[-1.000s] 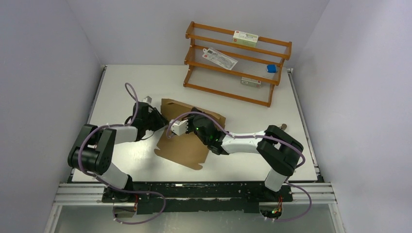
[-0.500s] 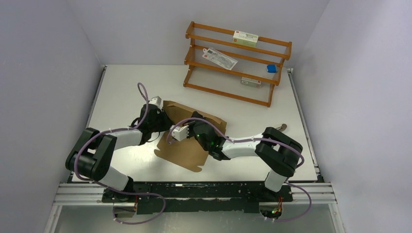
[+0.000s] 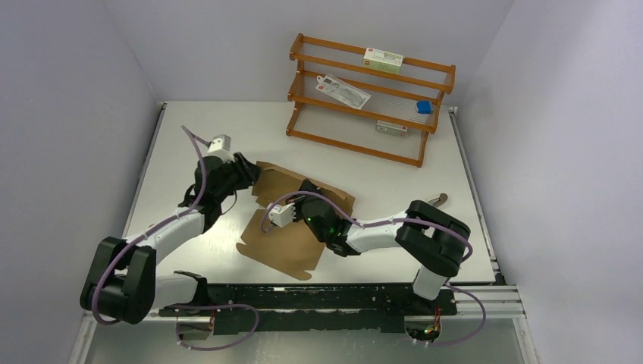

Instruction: Fold the paper box

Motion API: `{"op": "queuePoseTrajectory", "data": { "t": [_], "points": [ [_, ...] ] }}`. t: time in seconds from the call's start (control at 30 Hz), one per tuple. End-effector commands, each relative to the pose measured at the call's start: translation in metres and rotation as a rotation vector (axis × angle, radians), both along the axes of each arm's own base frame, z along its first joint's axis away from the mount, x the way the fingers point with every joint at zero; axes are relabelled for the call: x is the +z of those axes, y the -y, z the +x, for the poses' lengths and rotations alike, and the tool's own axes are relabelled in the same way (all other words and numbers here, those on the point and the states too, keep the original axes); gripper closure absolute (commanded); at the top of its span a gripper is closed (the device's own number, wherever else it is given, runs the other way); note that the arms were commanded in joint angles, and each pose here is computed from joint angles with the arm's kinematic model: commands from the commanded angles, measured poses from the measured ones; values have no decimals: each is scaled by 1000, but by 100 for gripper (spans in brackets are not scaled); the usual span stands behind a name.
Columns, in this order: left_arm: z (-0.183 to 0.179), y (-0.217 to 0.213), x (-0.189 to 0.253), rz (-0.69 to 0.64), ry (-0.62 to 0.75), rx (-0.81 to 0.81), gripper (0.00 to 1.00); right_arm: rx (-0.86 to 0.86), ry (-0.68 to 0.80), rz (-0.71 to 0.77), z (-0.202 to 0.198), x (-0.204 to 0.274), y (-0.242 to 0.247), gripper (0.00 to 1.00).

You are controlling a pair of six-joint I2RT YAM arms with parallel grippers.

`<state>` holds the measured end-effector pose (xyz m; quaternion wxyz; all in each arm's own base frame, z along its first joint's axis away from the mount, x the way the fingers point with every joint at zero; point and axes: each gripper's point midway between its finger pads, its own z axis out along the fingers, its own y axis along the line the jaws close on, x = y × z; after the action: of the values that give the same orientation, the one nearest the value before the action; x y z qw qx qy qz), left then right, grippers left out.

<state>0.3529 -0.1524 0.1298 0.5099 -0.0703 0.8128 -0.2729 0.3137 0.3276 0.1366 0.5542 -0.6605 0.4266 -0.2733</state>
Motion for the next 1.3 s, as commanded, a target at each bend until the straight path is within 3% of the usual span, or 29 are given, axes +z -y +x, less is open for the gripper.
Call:
{"op": "queuePoseTrajectory", "data": {
  "t": [0.0, 0.13, 0.33, 0.63, 0.87, 1.27],
  "points": [
    [17, -30, 20, -7, 63, 96, 55, 6, 8, -14, -5, 5, 2, 100],
    [32, -57, 27, -22, 65, 175, 53, 8, 3, -27, -6, 5, 0, 100],
    [51, -57, 23, -73, 44, 120, 49, 13, 3, -31, -7, 7, -2, 100],
    [72, -41, -35, -44, -112, 9, 54, 32, 2, -29, -13, 10, -8, 100],
    [56, -10, -40, -136, -108, -188, 62, 24, 11, -33, -12, 10, -9, 100],
    [19, 5, -25, -185, -69, -253, 68, 10, 45, -30, -9, 10, -12, 100]
  ]
}}
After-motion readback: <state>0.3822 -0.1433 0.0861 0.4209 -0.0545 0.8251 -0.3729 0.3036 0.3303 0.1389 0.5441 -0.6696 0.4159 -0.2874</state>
